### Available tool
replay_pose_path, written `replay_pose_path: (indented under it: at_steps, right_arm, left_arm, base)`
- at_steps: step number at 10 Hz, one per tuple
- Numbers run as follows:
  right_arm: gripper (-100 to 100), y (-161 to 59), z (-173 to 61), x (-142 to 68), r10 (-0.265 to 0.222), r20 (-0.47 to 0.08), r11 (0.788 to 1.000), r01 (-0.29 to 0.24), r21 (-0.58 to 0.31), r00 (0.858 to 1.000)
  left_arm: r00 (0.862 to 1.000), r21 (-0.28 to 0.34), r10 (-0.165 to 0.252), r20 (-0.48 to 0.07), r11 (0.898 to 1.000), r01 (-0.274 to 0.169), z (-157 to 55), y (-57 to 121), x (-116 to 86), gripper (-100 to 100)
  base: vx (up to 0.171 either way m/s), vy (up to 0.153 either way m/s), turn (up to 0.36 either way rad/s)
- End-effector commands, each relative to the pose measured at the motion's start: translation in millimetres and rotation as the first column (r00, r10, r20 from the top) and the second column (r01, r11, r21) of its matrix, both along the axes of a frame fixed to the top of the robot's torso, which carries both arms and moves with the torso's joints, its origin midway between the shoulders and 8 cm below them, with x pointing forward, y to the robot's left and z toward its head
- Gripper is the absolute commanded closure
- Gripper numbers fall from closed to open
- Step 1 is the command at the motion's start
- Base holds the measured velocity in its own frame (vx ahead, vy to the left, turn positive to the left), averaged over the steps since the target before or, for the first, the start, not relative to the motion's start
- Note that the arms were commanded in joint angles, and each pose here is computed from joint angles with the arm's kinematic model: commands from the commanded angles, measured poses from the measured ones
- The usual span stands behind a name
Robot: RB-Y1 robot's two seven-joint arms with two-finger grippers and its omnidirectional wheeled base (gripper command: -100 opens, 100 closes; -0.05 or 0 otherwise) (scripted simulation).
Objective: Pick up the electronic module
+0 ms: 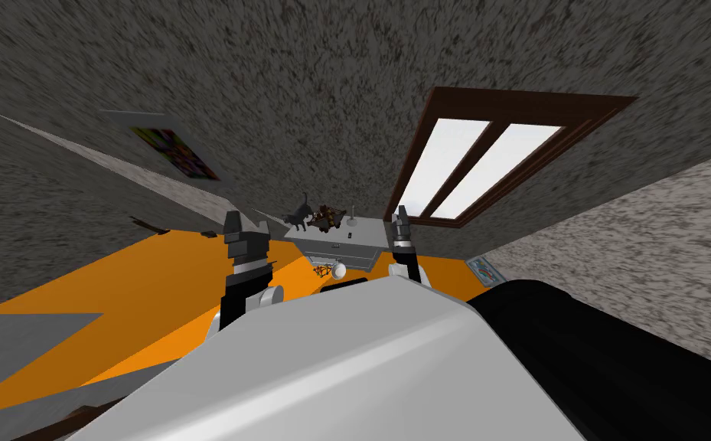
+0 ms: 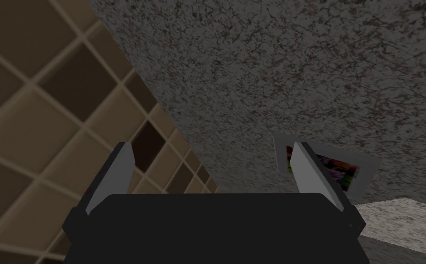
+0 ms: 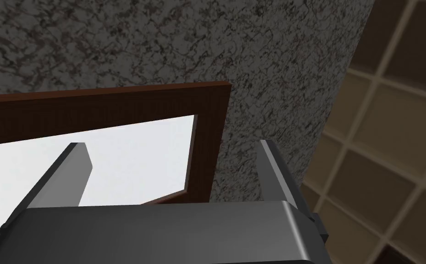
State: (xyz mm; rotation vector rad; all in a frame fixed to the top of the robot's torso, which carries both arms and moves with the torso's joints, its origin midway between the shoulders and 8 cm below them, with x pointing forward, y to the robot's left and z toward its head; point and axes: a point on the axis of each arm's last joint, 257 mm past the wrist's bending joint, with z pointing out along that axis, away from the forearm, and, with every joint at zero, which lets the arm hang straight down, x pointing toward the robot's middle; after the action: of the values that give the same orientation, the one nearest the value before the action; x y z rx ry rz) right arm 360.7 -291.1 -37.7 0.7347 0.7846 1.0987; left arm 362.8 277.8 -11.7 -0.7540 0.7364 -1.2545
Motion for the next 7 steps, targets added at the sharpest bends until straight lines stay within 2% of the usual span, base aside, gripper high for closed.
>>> replay_pose_path:
  at_steps: [1,4,6,7]
  right_arm:
    - [-100,3.5,-10.6,1.8,0.016,-0.028,1.0,-0.016,-0.026,0.999]
    - [-100,14.0,-50.6,5.4,0.058,-0.127,0.993,-0.071,-0.099,0.99]
    - [-100,22.9,-85.0,4.6,0.089,-0.208,0.981,-0.122,-0.153,0.974]
    - [-100,22.2,-89.3,4.9,0.088,-0.216,0.981,-0.123,-0.152,0.972]
  left_arm:
    - [1.0,0.0,0.0,0.0,1.0,0.0,0.0,0.0,0.0,0]
    - [1.0,0.0,0.0,0.0,1.0,0.0,0.0,-0.1,0.0,0]
    - [1.0,0.0,0.0,0.0,1.0,0.0,0.1,-0.1,0.0,0]
    - [1.0,0.0,0.0,0.0,1.0,0.0,0.1,-0.1,0.0,0]
  base:
    - [-0.016,0.023,0.016]
    - [-0.064,0.09,0.031]
    - [-0.072,0.163,0.071]
    - [-0.047,0.142,0.016]
